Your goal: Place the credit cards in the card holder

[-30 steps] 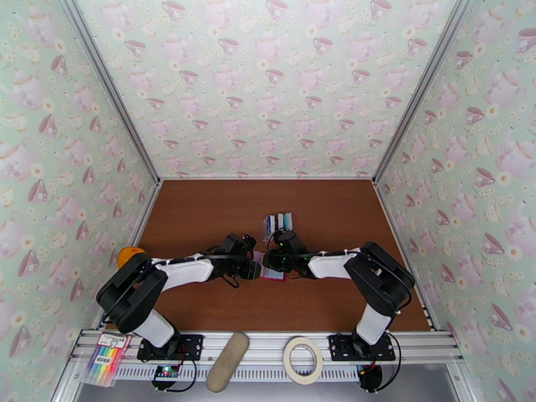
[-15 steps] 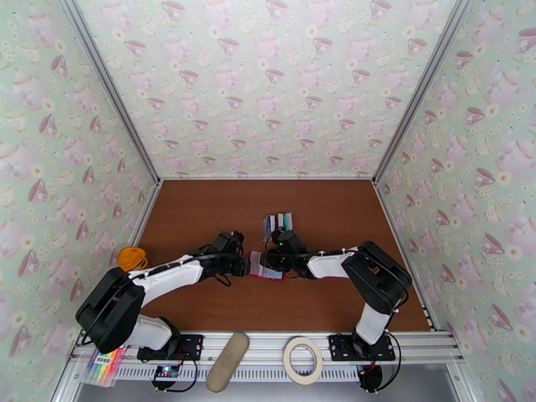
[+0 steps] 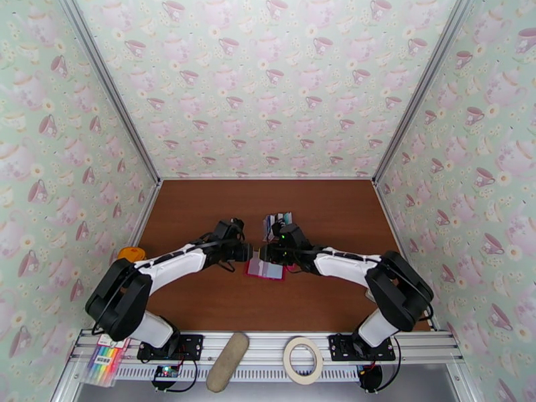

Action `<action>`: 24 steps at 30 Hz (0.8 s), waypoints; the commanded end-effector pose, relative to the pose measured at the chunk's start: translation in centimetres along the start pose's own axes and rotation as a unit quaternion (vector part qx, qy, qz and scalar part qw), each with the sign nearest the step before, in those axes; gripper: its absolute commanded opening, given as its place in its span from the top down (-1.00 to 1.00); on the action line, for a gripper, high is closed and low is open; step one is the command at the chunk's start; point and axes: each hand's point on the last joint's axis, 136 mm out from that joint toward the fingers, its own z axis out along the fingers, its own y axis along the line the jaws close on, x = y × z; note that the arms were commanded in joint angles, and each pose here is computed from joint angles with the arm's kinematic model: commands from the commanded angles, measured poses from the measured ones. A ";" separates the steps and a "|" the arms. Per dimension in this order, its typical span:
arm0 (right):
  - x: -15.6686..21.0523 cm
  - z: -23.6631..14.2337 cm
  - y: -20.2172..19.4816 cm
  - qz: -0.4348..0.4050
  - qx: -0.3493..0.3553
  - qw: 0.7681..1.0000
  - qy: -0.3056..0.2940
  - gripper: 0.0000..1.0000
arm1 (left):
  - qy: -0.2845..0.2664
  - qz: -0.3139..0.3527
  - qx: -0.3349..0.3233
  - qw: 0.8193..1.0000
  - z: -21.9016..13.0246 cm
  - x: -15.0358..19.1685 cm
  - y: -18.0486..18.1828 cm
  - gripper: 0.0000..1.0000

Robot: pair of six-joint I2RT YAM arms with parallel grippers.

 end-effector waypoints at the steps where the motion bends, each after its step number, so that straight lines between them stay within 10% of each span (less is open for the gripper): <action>1: -1.6 -2.3 -2.1 -0.021 0.089 0.996 -0.020 0.09 | -0.017 -0.005 0.032 0.999 0.4 -2.3 -1.7 -0.03; 24: -10.1 -7.8 -6.7 -0.028 0.231 0.970 -0.076 -0.08 | 0.004 -0.062 0.133 0.989 7.8 -7.2 -3.8 -0.13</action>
